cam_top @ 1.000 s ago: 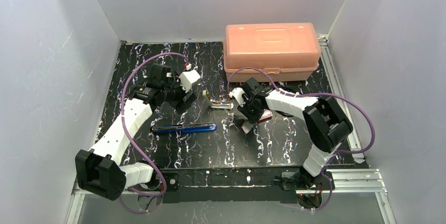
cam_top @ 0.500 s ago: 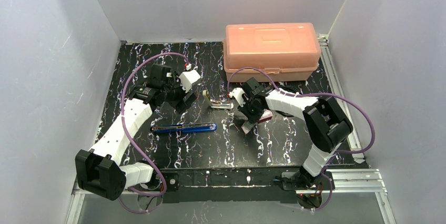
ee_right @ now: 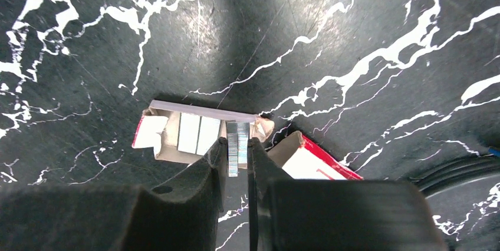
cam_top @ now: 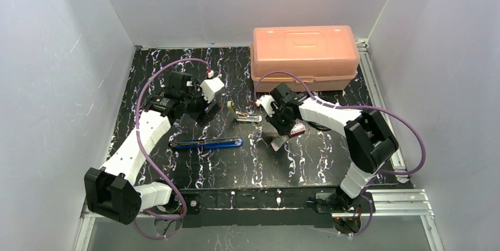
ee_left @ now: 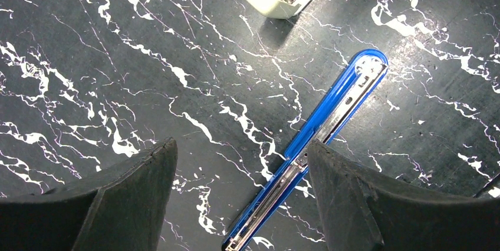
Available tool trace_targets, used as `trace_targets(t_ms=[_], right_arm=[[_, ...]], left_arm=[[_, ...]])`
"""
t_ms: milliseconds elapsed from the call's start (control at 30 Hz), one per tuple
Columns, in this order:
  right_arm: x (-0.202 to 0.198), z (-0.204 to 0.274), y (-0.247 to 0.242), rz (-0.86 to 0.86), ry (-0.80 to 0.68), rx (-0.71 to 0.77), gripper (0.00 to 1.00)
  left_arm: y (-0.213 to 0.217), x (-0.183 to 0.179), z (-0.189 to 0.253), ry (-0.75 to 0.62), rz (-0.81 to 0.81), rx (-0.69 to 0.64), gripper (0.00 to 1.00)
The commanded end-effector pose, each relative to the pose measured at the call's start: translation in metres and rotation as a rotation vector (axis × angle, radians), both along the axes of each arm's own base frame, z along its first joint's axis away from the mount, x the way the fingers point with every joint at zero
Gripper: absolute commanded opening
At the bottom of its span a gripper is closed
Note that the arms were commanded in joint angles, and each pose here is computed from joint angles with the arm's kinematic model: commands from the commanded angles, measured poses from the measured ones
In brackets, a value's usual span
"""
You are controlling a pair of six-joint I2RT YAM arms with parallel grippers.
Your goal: Load the staples into the stapler
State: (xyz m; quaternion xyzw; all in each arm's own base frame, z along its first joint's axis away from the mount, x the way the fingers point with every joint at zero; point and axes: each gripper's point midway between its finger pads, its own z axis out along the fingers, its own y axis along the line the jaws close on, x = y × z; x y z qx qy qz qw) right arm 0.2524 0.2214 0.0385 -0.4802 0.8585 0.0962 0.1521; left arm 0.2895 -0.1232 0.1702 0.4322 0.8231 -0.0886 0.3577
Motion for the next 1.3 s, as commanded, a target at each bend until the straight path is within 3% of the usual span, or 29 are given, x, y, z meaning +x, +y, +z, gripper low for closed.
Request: trace_targets(t_ms=[0, 333, 633, 1000, 1100, 1267], right_arm=[[0.007, 0.032, 0.016, 0.016, -0.032, 0.087, 0.03], [0.006, 0.042, 0.065, 0.078, 0.017, 0.227, 0.05], [0.000, 0.016, 0.102, 0.119, 0.054, 0.229, 0.13], [0.002, 0.025, 0.108, 0.148, 0.007, 0.242, 0.55], [0.003, 0.030, 0.108, 0.151, -0.005, 0.254, 0.55], [-0.001, 0.028, 0.107, 0.165, 0.008, 0.255, 0.46]], left_arm=[[0.000, 0.005, 0.010, -0.024, 0.030, -0.022, 0.79], [0.024, 0.033, 0.031, -0.046, 0.235, -0.120, 0.81], [0.040, 0.036, 0.033, -0.059, 0.294, -0.138, 0.81], [0.043, 0.033, 0.027, -0.062, 0.290, -0.130, 0.82], [0.042, 0.033, 0.026, -0.057, 0.290, -0.137, 0.82], [0.041, 0.034, 0.025, -0.053, 0.286, -0.140, 0.82]])
